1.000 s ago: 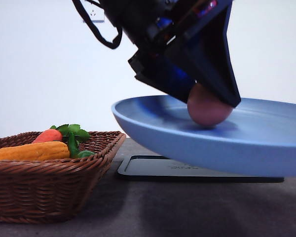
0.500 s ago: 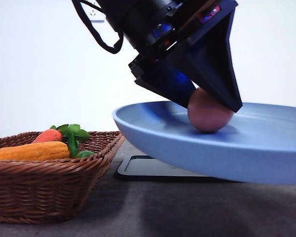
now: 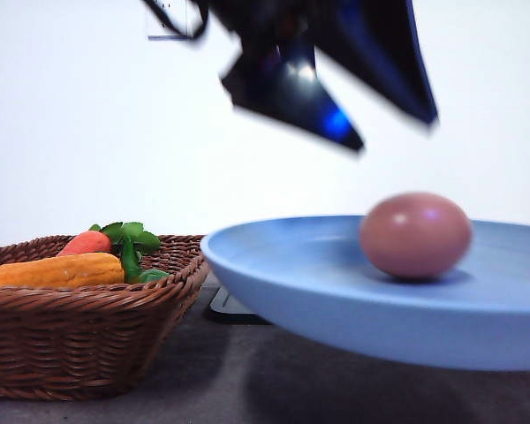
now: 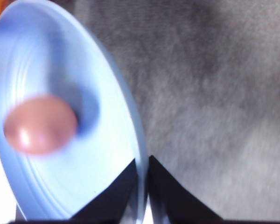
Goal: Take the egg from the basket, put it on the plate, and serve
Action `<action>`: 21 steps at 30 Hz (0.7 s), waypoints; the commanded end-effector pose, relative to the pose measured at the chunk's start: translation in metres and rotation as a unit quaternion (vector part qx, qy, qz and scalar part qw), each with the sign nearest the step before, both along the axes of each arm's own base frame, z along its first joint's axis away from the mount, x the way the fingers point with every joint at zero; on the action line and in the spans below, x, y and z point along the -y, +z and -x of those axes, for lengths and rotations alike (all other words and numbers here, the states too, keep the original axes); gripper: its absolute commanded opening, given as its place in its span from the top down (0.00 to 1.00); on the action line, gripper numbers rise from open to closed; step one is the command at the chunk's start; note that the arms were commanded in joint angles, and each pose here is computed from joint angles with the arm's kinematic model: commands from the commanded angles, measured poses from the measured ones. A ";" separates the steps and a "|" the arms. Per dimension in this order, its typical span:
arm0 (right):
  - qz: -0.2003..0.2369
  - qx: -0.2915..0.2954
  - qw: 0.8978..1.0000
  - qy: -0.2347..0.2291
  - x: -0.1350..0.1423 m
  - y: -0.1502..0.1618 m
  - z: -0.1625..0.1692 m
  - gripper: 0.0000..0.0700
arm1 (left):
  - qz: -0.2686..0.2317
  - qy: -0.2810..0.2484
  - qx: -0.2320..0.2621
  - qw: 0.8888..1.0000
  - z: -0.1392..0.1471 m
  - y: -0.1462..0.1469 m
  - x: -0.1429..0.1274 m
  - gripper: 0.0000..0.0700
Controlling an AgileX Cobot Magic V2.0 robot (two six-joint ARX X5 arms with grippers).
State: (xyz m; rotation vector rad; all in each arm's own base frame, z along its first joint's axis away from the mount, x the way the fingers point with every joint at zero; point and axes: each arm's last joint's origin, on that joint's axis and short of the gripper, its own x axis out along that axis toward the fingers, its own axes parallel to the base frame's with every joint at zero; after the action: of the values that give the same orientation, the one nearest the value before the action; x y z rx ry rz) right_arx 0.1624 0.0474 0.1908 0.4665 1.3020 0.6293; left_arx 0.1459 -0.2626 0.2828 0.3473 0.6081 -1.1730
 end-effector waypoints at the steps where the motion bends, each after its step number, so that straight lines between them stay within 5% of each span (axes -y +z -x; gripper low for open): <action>1: -0.005 0.004 1.000 0.006 -0.002 -0.003 -0.008 1.00 | 0.021 -0.002 0.006 1.000 0.005 0.015 -0.003 0.42; 9: -0.001 -0.013 1.000 -0.023 0.005 -0.016 -0.048 1.00 | 0.061 0.015 0.037 0.997 0.032 0.063 -0.058 0.42; 21: -0.002 0.018 0.998 -0.065 0.017 -0.012 -0.142 1.00 | 0.091 0.119 0.121 0.981 0.073 0.101 -0.142 0.42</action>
State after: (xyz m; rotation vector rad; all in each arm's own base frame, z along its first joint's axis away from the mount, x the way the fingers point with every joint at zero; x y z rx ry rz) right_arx 0.2953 0.0299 0.1801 0.5271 1.2293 0.5246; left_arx 0.0749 -0.1215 0.3782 0.2597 0.3352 -0.9330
